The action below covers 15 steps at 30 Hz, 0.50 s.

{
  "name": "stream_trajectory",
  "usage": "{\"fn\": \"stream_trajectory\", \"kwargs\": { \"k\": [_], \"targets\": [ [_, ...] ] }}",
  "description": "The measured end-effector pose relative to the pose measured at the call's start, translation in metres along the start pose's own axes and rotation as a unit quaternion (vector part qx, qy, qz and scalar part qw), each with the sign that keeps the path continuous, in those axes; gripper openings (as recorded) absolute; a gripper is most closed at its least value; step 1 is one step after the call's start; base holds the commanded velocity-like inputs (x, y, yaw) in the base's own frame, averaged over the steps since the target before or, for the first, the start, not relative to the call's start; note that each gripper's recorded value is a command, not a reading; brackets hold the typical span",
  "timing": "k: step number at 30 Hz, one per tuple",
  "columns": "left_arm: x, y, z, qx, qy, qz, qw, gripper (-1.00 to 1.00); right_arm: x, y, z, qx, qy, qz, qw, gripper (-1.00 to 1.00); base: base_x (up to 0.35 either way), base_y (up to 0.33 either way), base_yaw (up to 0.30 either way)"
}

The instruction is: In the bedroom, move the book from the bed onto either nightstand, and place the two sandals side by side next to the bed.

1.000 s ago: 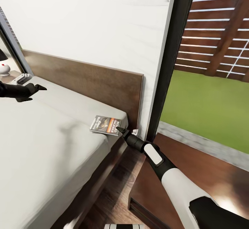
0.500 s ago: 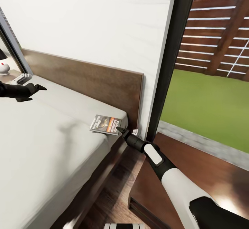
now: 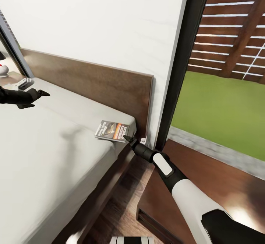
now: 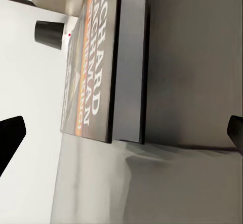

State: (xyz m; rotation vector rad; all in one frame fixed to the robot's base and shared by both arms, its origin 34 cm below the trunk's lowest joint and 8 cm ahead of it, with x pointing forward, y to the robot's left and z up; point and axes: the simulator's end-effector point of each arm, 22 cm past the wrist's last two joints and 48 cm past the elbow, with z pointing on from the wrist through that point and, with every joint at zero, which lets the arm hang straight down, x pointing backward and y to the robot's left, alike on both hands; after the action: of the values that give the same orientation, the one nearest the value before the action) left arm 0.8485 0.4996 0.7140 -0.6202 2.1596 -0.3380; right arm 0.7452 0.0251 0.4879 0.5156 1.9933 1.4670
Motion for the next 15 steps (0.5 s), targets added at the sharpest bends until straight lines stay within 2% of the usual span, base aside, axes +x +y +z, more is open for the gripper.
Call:
{"fn": "stream_trajectory", "kwargs": {
  "k": [15],
  "targets": [
    [0.0035,0.0023,0.0053,-0.002,0.004,0.000,1.0000,1.00,0.0019,-0.0040,0.0013,0.001,0.002,0.001,1.0000,1.00,0.000,0.000,0.000]
  ]
}}
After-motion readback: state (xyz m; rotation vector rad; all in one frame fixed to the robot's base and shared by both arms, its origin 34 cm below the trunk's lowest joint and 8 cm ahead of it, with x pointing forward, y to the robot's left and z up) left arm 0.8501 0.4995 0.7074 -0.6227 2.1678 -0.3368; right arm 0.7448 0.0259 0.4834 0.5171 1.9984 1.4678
